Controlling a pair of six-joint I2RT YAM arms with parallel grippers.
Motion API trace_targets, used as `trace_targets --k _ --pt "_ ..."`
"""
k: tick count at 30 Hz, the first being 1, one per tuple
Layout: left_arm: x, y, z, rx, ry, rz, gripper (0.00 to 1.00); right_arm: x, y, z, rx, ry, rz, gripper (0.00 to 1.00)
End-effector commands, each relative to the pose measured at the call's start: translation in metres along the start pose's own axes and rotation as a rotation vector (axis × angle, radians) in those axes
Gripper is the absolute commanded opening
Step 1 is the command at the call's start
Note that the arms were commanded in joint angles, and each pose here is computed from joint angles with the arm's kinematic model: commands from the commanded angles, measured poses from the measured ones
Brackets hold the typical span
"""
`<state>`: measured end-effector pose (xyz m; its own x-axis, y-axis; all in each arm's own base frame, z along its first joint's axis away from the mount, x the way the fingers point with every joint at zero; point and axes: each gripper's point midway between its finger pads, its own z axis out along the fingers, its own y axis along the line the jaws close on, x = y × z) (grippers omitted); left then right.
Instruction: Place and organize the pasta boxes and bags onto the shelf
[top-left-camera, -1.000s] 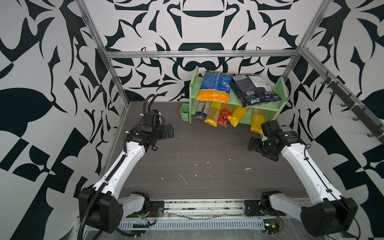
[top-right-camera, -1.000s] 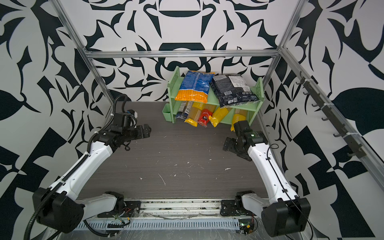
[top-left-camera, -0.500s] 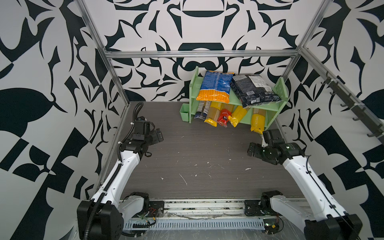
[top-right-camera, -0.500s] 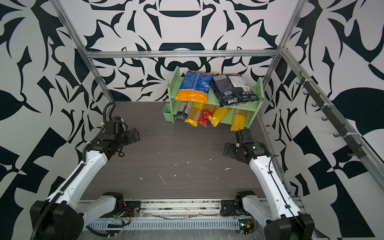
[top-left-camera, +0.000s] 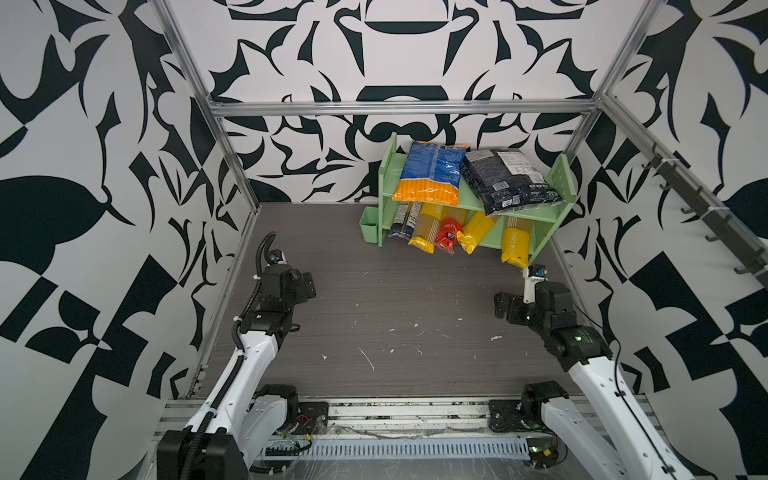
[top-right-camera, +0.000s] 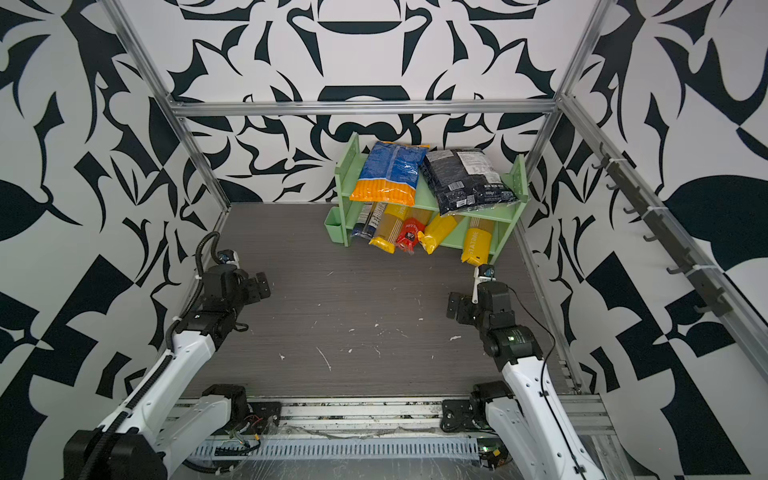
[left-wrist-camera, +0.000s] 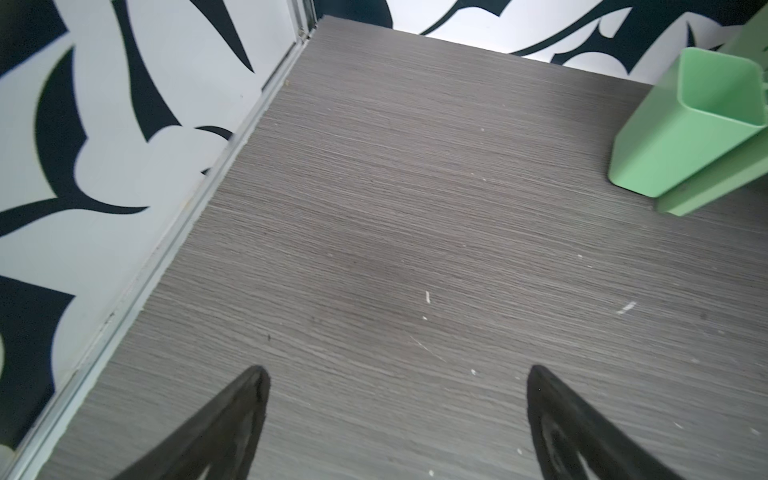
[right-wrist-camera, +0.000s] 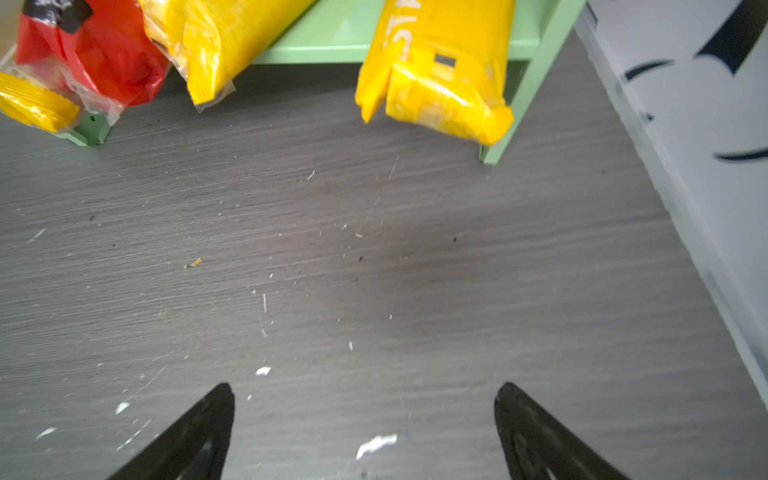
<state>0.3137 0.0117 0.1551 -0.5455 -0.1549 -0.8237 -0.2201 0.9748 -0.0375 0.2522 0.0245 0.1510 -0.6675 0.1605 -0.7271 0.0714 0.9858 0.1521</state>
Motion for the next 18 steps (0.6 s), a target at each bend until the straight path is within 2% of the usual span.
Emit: trace_targets --k 1,6,11,18 --pt "-0.016 0.01 0.005 -0.031 -0.088 -0.011 0.99 -0.031 0.005 0.011 -0.003 -0.136 -0.072 1.0" --pt "-0.011 0.017 0.024 -0.044 -0.099 -0.017 0.99 -0.043 -0.001 0.039 0.043 -0.206 -0.107 1.0" --pt "0.0 0.021 0.043 -0.064 -0.098 -0.018 0.99 -0.034 -0.005 0.077 0.065 -0.195 -0.125 1.0" --pt "0.001 0.023 0.062 -0.063 -0.138 -0.013 0.99 -0.044 -0.012 0.099 0.087 -0.267 -0.128 1.0"
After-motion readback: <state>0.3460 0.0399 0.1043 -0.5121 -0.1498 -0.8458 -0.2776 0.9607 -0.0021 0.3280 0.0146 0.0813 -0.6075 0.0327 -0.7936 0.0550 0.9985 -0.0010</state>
